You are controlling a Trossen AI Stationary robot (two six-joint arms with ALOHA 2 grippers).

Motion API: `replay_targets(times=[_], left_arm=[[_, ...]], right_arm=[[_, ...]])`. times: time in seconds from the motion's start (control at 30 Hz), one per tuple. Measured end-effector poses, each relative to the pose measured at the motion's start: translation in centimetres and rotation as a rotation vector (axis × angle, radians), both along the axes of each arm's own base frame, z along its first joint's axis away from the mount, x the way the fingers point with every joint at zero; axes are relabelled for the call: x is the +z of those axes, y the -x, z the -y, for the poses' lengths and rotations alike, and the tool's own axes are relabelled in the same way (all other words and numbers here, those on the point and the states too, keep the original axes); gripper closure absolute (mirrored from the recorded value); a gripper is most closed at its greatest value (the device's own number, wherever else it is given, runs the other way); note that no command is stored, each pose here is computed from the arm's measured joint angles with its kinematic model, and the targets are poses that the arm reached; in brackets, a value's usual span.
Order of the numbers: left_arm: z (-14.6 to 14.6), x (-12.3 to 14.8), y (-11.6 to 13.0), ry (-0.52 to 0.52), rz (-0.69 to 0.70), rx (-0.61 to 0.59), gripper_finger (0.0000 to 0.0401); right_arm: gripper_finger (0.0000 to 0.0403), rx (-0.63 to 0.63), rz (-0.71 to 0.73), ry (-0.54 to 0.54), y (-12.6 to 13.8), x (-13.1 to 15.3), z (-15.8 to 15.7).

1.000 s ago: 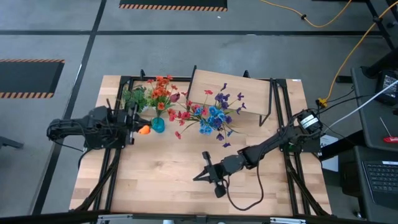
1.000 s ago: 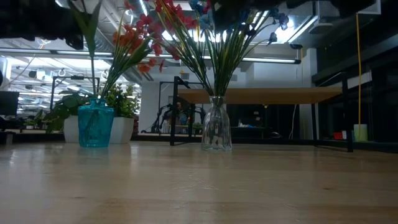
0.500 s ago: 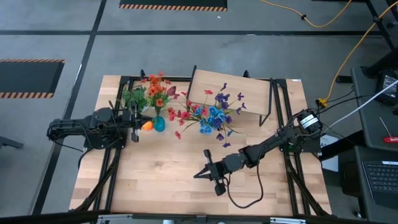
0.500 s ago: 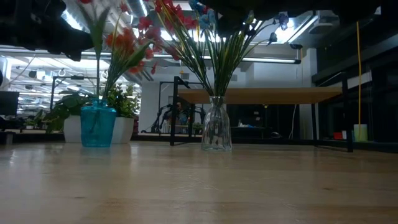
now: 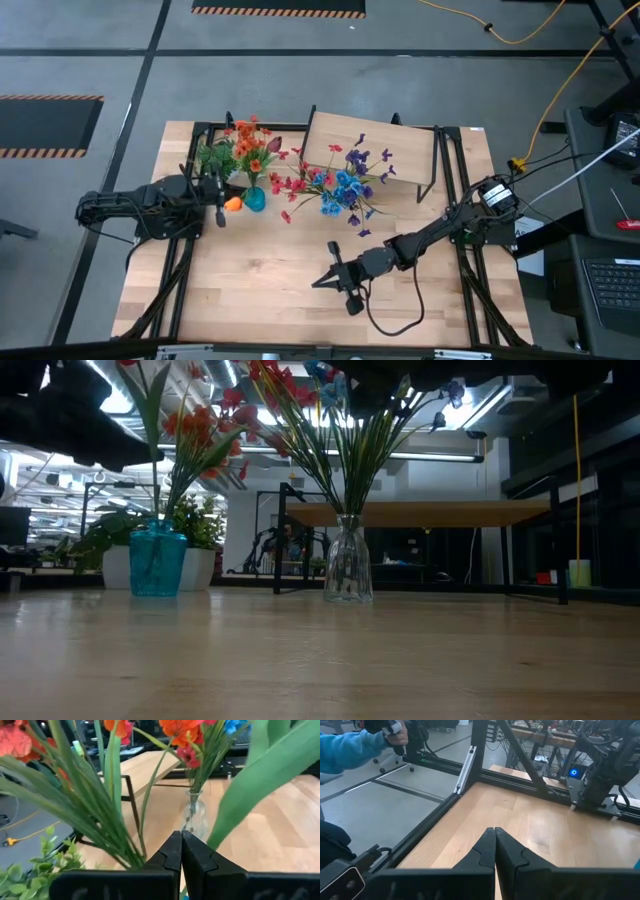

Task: Pick and place flowers into a vace then onto a shelf
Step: Put the transparent vase with flowers on the shelf

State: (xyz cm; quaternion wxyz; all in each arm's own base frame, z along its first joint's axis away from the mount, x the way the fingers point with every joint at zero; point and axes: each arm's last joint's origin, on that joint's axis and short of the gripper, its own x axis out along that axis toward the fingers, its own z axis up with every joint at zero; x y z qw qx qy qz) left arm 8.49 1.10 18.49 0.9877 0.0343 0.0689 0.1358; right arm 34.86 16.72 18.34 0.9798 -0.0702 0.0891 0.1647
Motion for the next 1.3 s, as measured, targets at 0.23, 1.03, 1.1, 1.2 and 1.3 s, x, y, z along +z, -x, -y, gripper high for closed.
replay_targets(times=[0.23, 1.03, 1.1, 1.2, 1.3], left_arm=[[0.0, -0.3, 0.1, 0.000, -0.035, 0.018, 0.0398], [0.1, 0.9, 0.5, 0.136, 0.001, 0.002, 0.0399], [0.0, 0.6, 0.6, 0.134, -0.024, 0.047, 0.0399], [-0.2, 0.2, 0.6, 0.154, -0.060, 0.101, 0.0398], [-0.2, 0.1, 0.6, 0.192, -0.053, 0.123, 0.0397]], right_arm=[[0.0401, 0.000, 0.000, 0.002, 0.0, 0.0, 0.0], [0.0401, -0.033, -0.016, -0.023, 0.3, 0.8, 0.2], [0.0401, -0.034, -0.018, -0.029, 0.3, 0.8, 0.2], [0.0401, -0.035, -0.019, -0.029, 0.3, 0.8, 0.3], [0.0401, -0.034, -0.022, -0.025, 0.3, 0.8, 0.3]])
